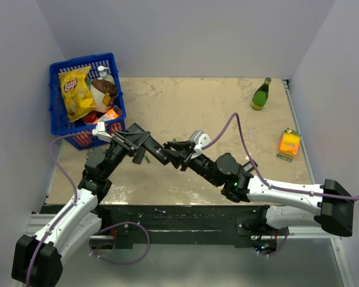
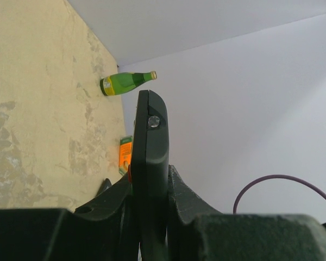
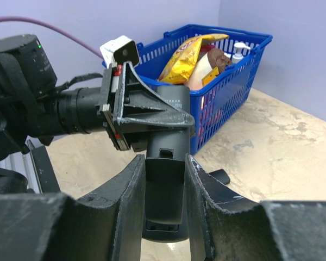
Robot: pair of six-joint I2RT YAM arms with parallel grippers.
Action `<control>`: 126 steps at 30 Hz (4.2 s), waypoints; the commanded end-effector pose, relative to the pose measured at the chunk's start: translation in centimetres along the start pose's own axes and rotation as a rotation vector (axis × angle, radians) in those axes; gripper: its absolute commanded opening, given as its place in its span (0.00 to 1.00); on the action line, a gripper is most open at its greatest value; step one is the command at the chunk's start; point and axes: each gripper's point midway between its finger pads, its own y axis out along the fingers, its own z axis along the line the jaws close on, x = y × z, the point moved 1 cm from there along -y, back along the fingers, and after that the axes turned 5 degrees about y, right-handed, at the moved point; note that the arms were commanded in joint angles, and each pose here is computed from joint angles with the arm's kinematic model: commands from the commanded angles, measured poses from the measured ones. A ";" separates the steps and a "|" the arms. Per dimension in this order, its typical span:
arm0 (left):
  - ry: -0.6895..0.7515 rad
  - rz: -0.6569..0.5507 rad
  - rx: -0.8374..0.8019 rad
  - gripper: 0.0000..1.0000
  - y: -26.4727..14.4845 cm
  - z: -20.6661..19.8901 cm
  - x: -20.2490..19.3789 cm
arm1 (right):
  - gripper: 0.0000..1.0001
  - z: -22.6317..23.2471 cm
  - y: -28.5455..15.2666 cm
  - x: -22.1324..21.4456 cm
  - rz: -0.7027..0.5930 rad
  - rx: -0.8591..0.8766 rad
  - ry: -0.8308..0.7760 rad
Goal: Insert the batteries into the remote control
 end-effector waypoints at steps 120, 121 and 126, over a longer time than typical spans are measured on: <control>0.078 0.181 -0.148 0.00 0.2 -5.5 -2.0 | 0.00 -1.2 -0.6 0.2 -0.088 -0.016 -0.073; 0.078 0.179 -0.144 0.00 0.3 -5.4 -1.9 | 0.00 -1.1 -0.6 0.2 -0.088 -0.015 -0.070; 0.138 0.177 -0.096 0.00 1.3 -3.7 -1.9 | 0.00 -1.6 -0.4 -0.1 -0.075 -0.020 -0.039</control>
